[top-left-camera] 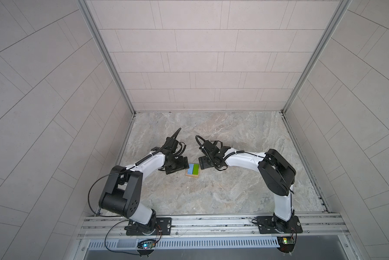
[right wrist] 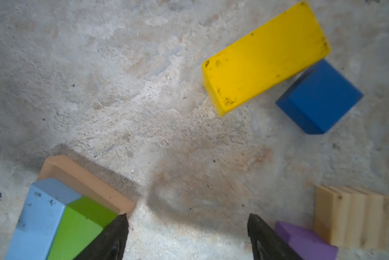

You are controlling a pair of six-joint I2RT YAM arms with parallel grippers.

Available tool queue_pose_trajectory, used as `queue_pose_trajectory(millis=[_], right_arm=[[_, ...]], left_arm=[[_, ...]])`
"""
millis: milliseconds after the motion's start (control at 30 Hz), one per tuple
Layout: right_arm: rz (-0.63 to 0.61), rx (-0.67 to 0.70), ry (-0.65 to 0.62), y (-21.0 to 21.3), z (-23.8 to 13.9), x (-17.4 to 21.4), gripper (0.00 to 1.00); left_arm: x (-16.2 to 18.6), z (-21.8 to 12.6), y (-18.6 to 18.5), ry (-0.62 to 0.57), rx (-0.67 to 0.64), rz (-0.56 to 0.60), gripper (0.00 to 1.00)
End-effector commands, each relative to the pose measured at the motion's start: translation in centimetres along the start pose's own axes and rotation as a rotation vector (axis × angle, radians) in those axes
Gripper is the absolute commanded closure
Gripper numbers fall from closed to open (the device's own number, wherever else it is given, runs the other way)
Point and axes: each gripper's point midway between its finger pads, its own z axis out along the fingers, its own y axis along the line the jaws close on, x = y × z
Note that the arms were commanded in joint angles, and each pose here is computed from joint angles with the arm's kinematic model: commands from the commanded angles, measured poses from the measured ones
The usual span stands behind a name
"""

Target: Build the wood block tower

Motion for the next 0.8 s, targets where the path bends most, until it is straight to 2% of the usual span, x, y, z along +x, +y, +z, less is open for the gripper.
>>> queue_pose_trajectory(millis=[0,200,767], right_arm=[[0.015,-0.007,-0.028,0.1,-2.3,-0.2,0.16],[0.011,-0.038,-0.030,0.5,-3.1,0.9,0.16],[-0.007,-0.058,0.005,2.0,-1.6,2.8,0.16]], left_arm=[[-0.4,-0.5,-0.4,-0.013,0.002,0.016,0.11],[-0.4,-0.4,-0.5,-0.010,0.004,0.015,0.11],[-0.4,-0.2,-0.4,-0.004,0.001,0.014,0.11]])
